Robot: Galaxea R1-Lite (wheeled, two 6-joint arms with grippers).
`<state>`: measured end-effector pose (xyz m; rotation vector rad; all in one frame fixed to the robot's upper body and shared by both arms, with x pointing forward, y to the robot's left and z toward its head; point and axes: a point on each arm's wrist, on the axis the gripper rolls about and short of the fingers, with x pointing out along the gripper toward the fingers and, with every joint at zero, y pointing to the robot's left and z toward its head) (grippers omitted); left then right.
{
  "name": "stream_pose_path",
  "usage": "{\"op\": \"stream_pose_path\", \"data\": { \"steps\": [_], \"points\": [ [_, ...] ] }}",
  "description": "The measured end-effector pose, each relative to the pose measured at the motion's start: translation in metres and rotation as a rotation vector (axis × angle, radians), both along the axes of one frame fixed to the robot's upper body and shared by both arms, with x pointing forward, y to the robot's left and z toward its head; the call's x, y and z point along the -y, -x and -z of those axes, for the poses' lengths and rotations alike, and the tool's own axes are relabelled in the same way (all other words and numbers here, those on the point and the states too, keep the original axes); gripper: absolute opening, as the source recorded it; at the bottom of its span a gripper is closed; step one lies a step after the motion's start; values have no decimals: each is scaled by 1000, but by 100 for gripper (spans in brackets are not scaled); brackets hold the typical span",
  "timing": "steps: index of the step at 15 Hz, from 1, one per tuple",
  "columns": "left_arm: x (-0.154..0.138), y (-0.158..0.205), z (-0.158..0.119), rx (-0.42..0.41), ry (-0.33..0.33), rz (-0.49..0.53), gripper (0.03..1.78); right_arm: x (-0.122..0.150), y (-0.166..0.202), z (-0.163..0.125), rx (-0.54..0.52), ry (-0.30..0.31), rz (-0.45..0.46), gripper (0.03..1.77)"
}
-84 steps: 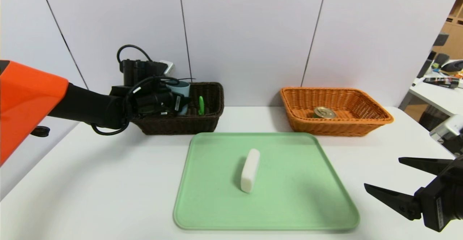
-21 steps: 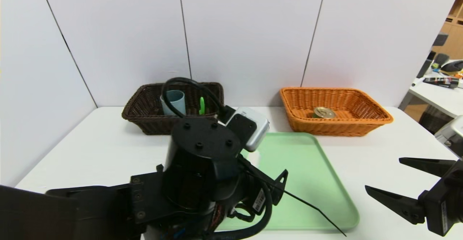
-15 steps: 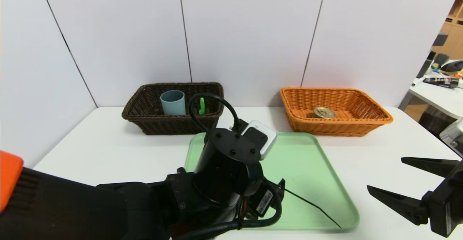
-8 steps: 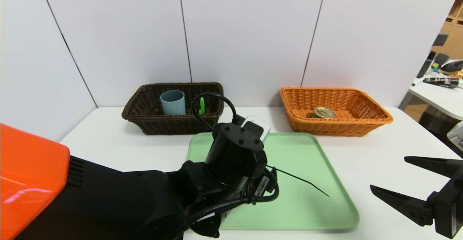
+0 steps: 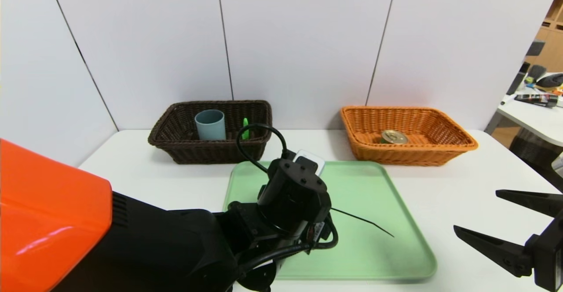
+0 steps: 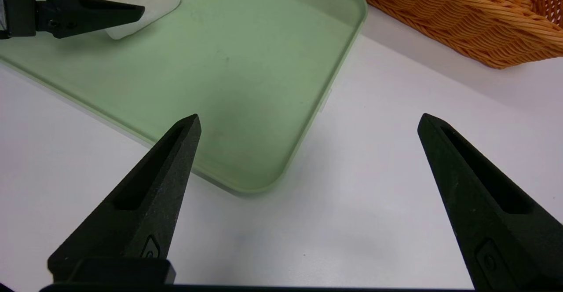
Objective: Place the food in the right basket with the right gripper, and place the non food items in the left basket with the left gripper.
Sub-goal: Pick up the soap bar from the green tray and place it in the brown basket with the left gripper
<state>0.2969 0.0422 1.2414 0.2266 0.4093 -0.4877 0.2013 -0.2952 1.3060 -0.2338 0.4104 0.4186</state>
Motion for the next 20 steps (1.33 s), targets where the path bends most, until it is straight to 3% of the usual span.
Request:
{"op": "stream_pose_path", "data": {
  "steps": [9, 15, 20],
  "points": [
    [7, -5, 24, -58, -1, -26, 169, 0, 1, -1, 6, -2, -3, 170],
    [7, -15, 13, -35, 27, -50, 169, 1, 3, 1, 2, -1, -2, 170],
    [4, -17, 12, -39, 25, -56, 99, 1, 3, 1, 4, -1, -2, 170]
  ]
}}
